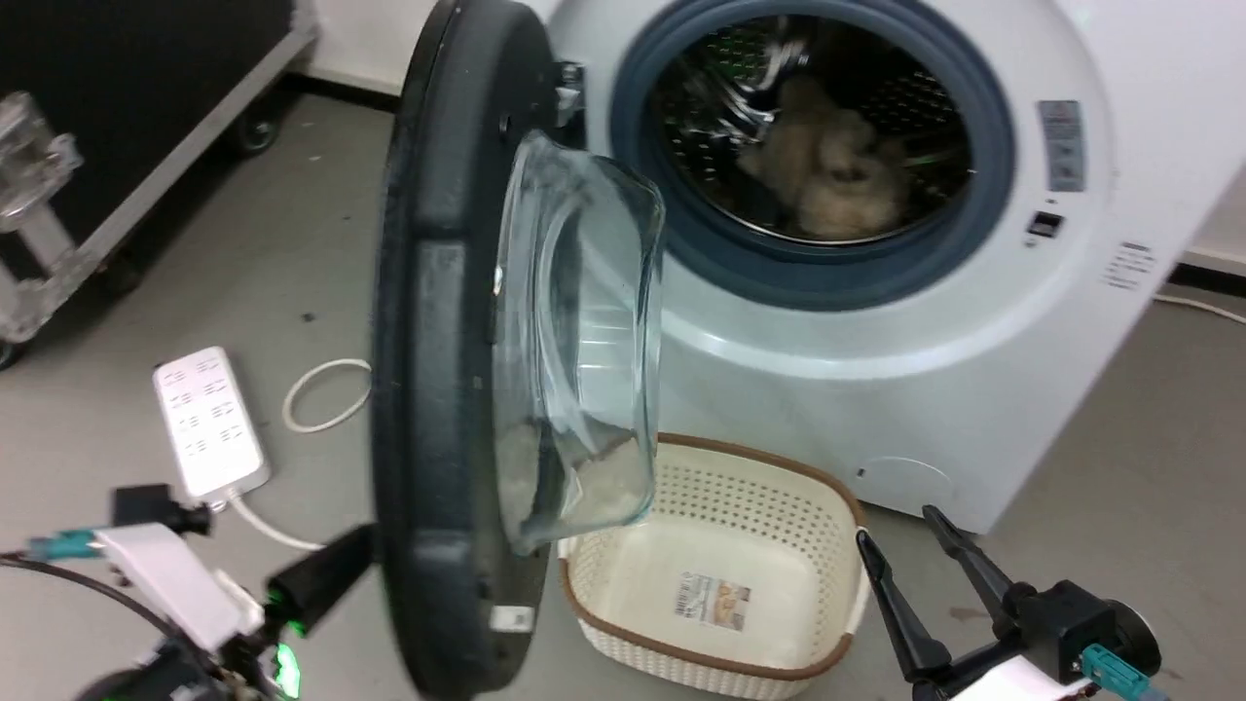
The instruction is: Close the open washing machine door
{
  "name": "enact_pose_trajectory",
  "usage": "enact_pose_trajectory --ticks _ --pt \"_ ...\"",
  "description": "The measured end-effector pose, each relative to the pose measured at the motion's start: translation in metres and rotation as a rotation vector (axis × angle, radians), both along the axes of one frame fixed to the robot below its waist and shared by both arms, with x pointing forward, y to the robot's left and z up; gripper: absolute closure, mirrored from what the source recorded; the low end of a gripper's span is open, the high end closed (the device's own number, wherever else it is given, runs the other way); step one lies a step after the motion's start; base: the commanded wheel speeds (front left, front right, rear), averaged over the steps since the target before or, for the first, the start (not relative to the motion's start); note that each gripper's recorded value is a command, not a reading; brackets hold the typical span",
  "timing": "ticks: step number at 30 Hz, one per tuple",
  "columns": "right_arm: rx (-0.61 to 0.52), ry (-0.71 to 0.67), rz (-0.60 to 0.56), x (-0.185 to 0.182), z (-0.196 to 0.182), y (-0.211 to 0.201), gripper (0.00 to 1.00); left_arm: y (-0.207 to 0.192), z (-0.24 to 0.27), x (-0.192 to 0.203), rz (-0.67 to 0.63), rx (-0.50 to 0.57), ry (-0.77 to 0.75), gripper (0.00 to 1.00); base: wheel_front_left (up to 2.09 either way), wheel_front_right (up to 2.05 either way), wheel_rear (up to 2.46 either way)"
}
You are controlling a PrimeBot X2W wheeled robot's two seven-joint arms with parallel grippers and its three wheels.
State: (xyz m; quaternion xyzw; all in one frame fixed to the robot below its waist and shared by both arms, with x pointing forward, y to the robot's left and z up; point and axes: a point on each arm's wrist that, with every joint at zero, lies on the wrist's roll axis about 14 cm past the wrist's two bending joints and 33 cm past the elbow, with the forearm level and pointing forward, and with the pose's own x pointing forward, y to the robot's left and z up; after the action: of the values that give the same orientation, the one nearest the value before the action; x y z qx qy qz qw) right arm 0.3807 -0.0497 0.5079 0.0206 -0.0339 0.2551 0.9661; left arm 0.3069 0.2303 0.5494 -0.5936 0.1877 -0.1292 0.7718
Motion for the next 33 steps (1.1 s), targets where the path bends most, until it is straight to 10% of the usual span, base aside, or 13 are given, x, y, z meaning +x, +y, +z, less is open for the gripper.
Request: enact_pose_trajectory --ticks 19,33 --pt "-0.055 0.092 -0.376 -0.01 -0.028 -0.138 0.0 -0.22 -0.039 0.085 -0.361 -0.3 0.016 1.0 0.0 0.0 0.0" --pt "-0.059 0.214 -0.608 -0.041 -0.058 -0.2 0.0 -0.315 -0.034 0.216 -0.149 -0.408 0.015 1.0 0.0 0.0 0.0"
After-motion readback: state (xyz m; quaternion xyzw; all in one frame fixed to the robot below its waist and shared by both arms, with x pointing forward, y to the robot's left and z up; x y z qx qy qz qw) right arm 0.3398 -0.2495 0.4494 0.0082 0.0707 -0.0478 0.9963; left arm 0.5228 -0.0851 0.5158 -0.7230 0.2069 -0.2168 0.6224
